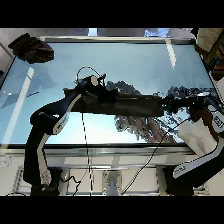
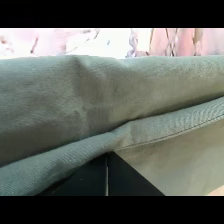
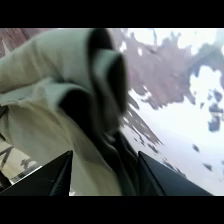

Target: Fold the shirts.

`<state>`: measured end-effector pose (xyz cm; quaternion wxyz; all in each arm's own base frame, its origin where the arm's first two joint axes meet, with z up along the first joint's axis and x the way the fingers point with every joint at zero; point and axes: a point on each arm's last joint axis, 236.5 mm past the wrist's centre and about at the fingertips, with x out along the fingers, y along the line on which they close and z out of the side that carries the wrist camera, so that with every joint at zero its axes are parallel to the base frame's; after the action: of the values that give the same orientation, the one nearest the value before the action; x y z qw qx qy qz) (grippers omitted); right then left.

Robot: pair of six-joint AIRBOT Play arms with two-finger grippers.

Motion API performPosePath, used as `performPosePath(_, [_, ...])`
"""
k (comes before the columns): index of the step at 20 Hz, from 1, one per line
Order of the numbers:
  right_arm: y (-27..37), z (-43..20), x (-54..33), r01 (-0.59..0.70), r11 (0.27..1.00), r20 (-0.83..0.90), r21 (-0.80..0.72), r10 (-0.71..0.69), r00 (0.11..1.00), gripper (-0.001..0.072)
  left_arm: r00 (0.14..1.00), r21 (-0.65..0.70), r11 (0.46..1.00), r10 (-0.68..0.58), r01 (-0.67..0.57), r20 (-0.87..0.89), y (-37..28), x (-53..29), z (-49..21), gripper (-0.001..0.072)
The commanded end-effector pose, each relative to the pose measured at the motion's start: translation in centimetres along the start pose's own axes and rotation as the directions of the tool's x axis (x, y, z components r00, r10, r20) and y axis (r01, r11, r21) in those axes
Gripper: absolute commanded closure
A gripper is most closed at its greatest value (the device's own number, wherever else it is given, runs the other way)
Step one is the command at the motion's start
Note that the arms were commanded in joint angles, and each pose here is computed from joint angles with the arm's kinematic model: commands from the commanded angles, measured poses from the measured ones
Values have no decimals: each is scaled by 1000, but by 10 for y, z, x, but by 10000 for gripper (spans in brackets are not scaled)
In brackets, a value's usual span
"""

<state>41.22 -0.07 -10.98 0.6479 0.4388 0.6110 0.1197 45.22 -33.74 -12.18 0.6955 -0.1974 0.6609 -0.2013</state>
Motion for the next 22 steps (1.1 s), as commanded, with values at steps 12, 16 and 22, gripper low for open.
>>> performPosePath(12, [94, 9, -61, -175, 970, 61, -167, 188, 980, 687, 999, -36, 999, -8, 6, -48, 7, 14, -10, 695])
performPosePath(16, [151, 15, -113, -158, 935, 146, -318, 213, 966, 688, 981, -49, 986, -166, 162, -104, -41, 42, -35, 696])
performPosePath(22, [210, 20, -154, -191, 892, 196, -410, 291, 937, 689, 943, 231, 919, -332, 318, 19, -180, 35, -41, 694])
